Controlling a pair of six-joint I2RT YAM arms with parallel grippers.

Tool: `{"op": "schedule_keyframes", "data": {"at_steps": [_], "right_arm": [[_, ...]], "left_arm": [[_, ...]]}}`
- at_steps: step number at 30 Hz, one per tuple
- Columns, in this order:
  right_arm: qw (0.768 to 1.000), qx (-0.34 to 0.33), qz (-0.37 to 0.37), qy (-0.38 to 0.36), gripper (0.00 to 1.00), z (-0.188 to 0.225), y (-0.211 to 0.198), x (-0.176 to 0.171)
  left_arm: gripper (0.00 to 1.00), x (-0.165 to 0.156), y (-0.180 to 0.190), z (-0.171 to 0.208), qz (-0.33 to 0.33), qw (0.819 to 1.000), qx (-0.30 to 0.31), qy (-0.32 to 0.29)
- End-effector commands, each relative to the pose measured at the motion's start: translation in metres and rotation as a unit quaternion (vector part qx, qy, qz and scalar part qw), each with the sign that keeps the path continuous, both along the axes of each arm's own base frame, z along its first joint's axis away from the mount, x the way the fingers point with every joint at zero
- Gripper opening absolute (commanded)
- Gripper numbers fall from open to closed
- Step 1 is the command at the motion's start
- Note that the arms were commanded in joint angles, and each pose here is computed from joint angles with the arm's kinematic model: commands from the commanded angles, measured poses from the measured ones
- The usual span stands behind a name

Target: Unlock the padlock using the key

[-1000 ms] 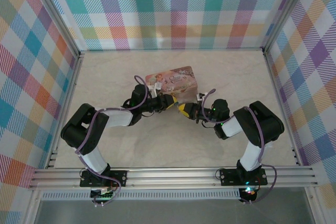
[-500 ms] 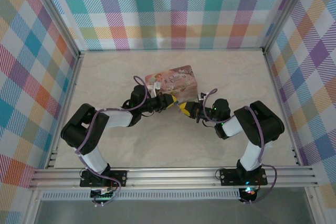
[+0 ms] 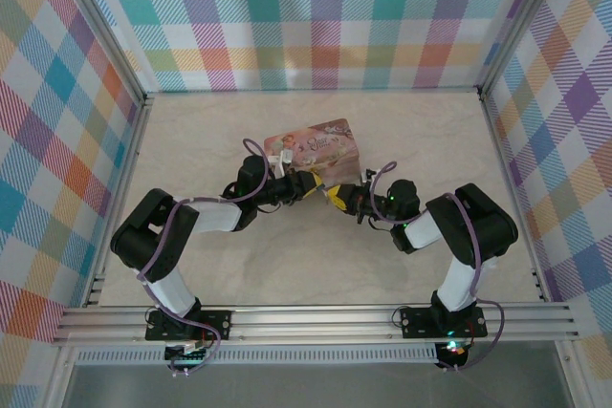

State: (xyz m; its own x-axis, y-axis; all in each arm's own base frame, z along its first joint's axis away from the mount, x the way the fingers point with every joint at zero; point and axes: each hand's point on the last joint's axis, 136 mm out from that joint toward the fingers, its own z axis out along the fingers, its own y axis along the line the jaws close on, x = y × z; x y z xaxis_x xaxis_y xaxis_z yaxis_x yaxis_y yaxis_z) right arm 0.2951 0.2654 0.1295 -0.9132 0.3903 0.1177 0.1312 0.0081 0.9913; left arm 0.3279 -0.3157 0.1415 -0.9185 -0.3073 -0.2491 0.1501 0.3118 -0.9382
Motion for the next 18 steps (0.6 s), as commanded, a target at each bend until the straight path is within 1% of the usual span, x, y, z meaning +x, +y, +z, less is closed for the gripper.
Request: {"op": "schedule_keyframes", "data": {"at_steps": [1,4,11,18], "right_arm": [[0.999,0.021,-0.032,0.003,0.0,0.01,-0.001,0.015],[0.999,0.021,-0.04,0.007,0.0,0.009,-0.001,0.016],[1.0,0.016,-0.025,-0.004,0.0,0.007,0.016,0.015],[0.997,0.008,-0.062,-0.039,0.0,0.016,0.011,0.024]], "left_arm": [[0.16,-0.014,-0.011,0.032,-0.041,0.997,-0.047,-0.037],[0.16,-0.015,-0.013,0.032,-0.041,0.997,-0.05,-0.036],[0.15,-0.017,-0.018,0.031,-0.049,0.997,-0.052,-0.034],[0.11,-0.022,-0.021,0.031,-0.059,0.996,-0.052,-0.034]]}}
